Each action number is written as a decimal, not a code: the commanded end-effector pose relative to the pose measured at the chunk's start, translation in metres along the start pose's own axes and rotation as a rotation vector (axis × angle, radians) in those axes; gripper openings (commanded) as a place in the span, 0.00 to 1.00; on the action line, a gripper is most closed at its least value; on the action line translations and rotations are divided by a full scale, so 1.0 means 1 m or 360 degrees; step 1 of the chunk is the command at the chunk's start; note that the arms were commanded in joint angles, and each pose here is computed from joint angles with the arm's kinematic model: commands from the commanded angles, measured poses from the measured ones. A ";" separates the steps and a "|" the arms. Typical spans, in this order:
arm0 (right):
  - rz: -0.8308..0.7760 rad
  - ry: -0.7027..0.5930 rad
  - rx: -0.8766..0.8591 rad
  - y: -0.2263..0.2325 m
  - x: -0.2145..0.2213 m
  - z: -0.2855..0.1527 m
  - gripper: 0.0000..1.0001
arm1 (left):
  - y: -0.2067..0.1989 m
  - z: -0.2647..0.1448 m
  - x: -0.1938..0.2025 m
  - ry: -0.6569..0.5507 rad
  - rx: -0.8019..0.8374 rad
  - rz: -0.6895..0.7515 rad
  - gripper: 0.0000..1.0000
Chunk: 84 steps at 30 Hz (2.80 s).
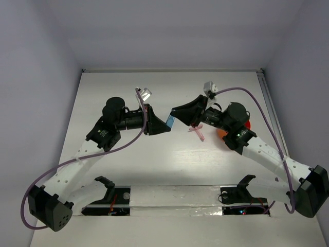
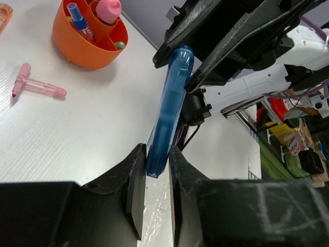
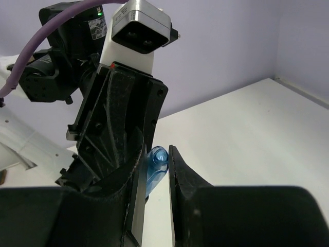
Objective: Sort the stationery into containers
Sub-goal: Close the pen cap on the pen, then place the pen in the storage box.
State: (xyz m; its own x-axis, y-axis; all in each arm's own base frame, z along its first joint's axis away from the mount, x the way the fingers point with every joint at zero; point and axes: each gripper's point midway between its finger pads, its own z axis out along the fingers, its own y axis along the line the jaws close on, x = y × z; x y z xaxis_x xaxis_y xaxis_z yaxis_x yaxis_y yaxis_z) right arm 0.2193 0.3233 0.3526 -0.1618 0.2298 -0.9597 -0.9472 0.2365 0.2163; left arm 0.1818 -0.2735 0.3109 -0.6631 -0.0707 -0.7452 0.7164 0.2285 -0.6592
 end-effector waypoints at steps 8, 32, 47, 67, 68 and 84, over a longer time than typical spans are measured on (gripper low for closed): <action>0.0399 0.0450 0.0161 0.006 0.099 -0.025 0.00 | -0.059 -0.022 -0.103 -0.0616 0.0161 0.0456 0.09; 0.0318 -0.0291 0.1974 -0.141 0.016 -0.196 0.00 | 0.021 -0.099 -0.015 -0.0589 -0.0698 0.0573 0.99; 0.0088 -0.0237 0.3059 -0.122 0.041 -0.351 0.00 | 0.035 -0.128 0.012 -0.0767 -0.0862 0.0259 0.99; -0.0157 -0.0291 0.3094 -0.187 0.039 -0.344 0.00 | 0.033 -0.125 0.012 -0.0816 -0.0859 0.0216 0.99; -0.0148 -0.0285 0.3095 -0.188 0.042 -0.344 0.00 | 0.028 -0.129 0.014 -0.0838 -0.0848 0.0195 0.99; -0.0102 -0.0218 0.2826 -0.181 0.029 -0.318 0.66 | 0.031 -0.108 0.010 -0.0758 -0.0898 0.0262 0.99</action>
State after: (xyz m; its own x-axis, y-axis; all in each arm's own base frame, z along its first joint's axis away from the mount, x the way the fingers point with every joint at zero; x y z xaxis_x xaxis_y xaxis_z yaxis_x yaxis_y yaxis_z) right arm 0.2882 -0.0259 0.1849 -0.1041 0.2060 -0.9730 0.5535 0.8248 0.1155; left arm 0.1626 -0.1570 0.2762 -0.3540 -0.3711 -0.8585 0.4602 0.7300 -0.5053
